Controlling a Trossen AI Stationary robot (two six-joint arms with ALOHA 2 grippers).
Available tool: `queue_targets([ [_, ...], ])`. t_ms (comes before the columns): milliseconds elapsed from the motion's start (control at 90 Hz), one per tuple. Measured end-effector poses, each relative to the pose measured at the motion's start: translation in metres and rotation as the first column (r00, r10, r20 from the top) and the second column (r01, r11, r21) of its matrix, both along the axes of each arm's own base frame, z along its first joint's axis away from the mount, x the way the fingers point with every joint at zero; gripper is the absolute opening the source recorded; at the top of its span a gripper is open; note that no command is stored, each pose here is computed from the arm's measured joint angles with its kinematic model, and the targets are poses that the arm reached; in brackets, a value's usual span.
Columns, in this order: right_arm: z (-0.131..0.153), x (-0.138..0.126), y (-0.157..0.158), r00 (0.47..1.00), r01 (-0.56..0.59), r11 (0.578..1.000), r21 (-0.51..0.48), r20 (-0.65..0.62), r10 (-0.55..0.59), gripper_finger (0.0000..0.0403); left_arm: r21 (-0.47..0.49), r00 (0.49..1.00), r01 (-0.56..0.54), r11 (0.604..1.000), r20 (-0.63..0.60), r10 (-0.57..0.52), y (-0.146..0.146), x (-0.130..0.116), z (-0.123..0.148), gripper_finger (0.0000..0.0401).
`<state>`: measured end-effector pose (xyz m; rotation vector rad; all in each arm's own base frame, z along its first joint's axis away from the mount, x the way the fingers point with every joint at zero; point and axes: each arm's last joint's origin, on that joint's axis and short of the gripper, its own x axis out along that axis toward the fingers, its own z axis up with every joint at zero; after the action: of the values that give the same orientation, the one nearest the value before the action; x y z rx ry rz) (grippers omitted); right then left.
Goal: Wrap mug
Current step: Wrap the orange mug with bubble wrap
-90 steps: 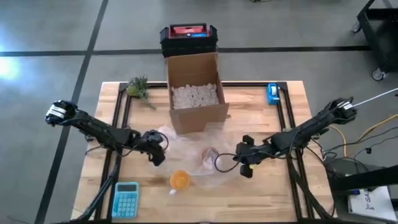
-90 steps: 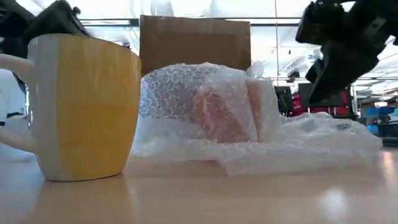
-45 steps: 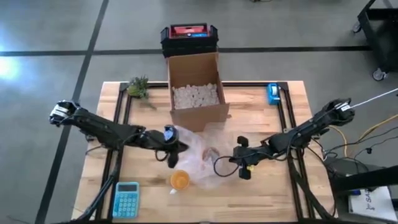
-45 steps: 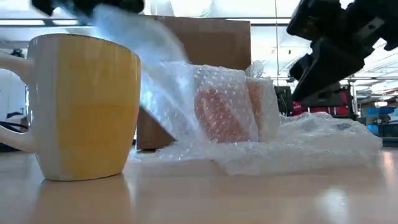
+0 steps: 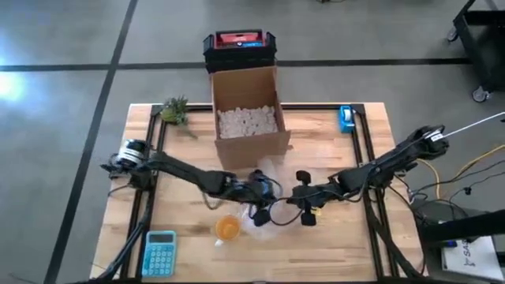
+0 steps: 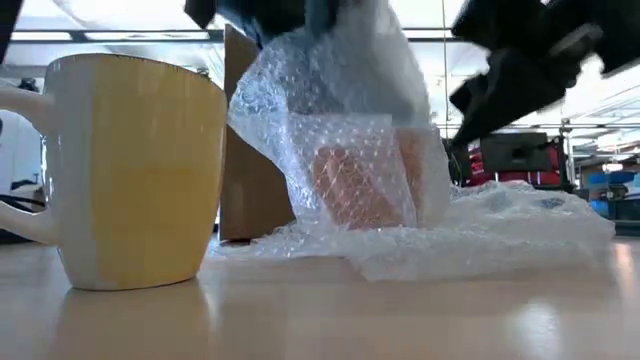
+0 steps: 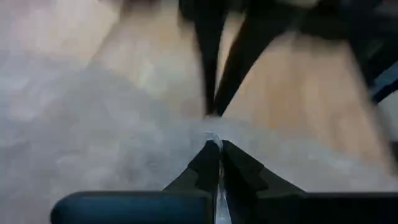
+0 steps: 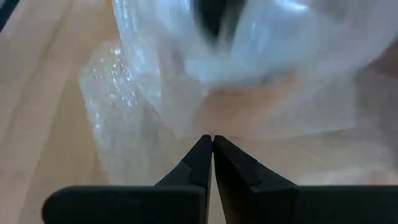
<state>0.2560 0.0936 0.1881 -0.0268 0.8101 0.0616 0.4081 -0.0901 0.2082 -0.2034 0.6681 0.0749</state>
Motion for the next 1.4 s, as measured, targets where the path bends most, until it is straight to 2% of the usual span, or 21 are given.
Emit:
queue_targets([
  [56,0.012,0.002,0.001,1.0,-0.008,1.0,-0.014,-0.008,0.008,0.0002,0.008,1.0,-0.001,1.0,-0.03,0.001,-0.001,0.006,-0.004,0.0],
  [122,0.025,0.009,0.001,0.999,-0.012,1.0,-0.029,0.04,0.014,0.0002,0.023,0.998,0.002,1.0,-0.067,0.0,-0.001,0.011,-0.011,0.0],
  [211,0.029,0.018,-0.001,0.996,0.009,0.998,-0.064,0.092,-0.004,0.0002,0.033,0.998,0.003,0.999,-0.064,-0.001,-0.002,0.015,-0.013,0.0],
  [444,-0.005,0.03,0.0,1.0,-0.002,0.994,-0.111,-0.025,0.0,0.0002,0.035,0.998,0.0,0.999,-0.061,0.002,0.0,0.011,-0.004,0.0],
  [556,-0.016,0.039,0.002,0.999,0.004,0.992,-0.126,-0.032,-0.008,0.0002,0.045,0.997,0.007,0.999,-0.076,-0.003,0.0,0.007,0.001,0.0],
  [700,-0.023,0.047,0.003,0.998,0.003,0.99,-0.141,-0.06,-0.012,0.0002,0.065,0.993,0.023,0.998,-0.12,-0.015,0.001,0.001,0.018,0.0005],
  [856,-0.018,0.047,0.003,0.999,0.003,0.991,-0.136,-0.048,-0.01,0.0002,0.073,0.987,0.009,0.997,-0.16,0.002,0.004,-0.01,0.051,0.0005],
  [956,-0.018,0.047,0.003,0.999,0.01,0.991,-0.137,-0.039,-0.015,0.0002,0.075,0.983,0.025,0.997,-0.185,-0.011,-0.001,-0.019,0.058,0.0001],
  [1122,-0.019,0.047,0.003,0.999,0.013,0.989,-0.145,-0.041,-0.019,0.0002,0.048,0.987,0.044,0.998,-0.157,-0.036,-0.015,-0.034,0.076,0.0001],
  [1233,-0.019,0.047,0.002,0.999,0.014,0.989,-0.146,-0.041,-0.02,0.0002,0.043,0.983,0.094,0.995,-0.159,-0.086,-0.03,-0.037,0.068,0.0],
  [1289,-0.019,0.047,0.002,0.999,0.014,0.989,-0.145,-0.038,-0.02,0.0002,0.039,0.987,0.106,0.994,-0.122,-0.1,-0.034,-0.033,0.061,0.0],
  [1400,-0.019,0.047,0.003,0.999,0.015,0.99,-0.143,-0.033,-0.02,0.0002,0.036,0.996,0.077,0.996,-0.051,-0.075,-0.03,-0.027,0.044,0.0],
])
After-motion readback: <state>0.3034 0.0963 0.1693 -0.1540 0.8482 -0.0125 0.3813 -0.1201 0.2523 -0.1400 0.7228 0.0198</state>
